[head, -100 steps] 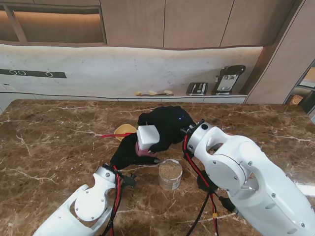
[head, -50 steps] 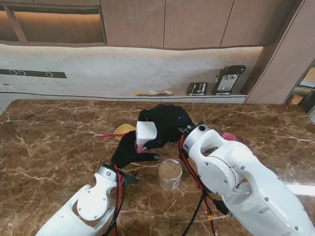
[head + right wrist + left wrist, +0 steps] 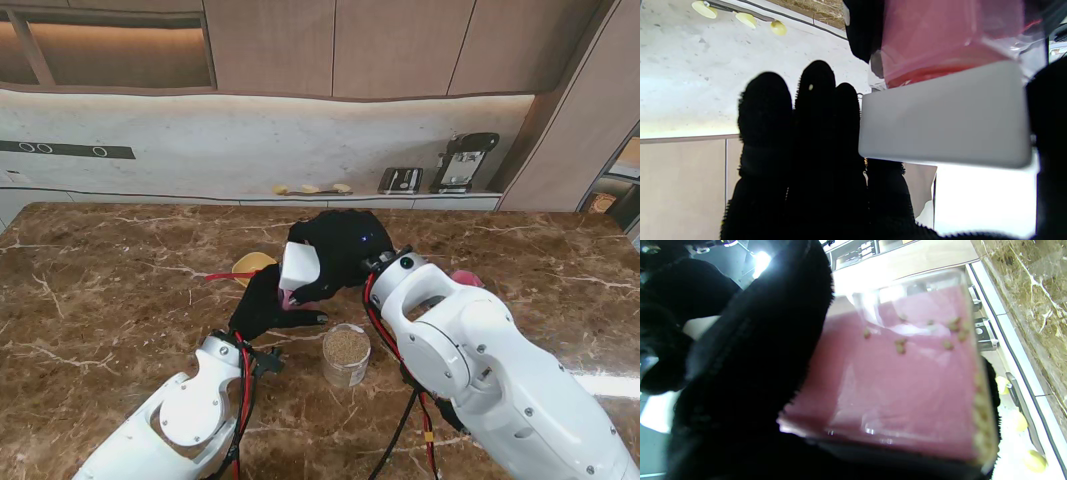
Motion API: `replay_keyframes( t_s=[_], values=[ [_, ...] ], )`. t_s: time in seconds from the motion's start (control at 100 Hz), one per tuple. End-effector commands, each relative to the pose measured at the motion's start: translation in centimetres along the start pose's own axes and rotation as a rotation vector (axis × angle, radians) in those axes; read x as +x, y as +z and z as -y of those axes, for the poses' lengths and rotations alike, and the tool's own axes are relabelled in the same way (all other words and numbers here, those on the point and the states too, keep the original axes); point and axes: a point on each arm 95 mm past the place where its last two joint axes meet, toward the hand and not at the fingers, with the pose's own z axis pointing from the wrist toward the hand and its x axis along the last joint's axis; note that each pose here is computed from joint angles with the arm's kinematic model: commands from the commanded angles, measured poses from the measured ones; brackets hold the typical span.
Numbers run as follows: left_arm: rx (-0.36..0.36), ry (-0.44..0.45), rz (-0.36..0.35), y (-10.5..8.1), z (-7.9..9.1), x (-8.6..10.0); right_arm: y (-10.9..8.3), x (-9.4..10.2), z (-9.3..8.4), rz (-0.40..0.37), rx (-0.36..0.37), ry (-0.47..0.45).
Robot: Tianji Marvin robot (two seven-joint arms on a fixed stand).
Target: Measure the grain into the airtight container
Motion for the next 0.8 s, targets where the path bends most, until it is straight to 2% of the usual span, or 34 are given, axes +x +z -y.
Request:
replay_keyframes(
  t_s=[0.0,0.38,0.6,0.79],
  values=[
    [-0.012,-0.01,-0.006,0.1,-0.7,0.3,0.0,-0.3,0.5,0.007,0.021,0.019],
    [-0.016,-0.008,-0.006,0.2,-0.8,0.3,0.2,-0.3,-0.3,-0.037,0.098,0.014],
    [-0.011,-0.011,-0.01,0.1,-0.8,0.4,0.1,-0.2,-0.5,-0.043,0.118,0.0],
    [-0.011,-0.014,-0.009,0.1,-0.8,0.4,-0.2,-0.4,-1.2,-0.039,0.104,-0.011]
  ],
)
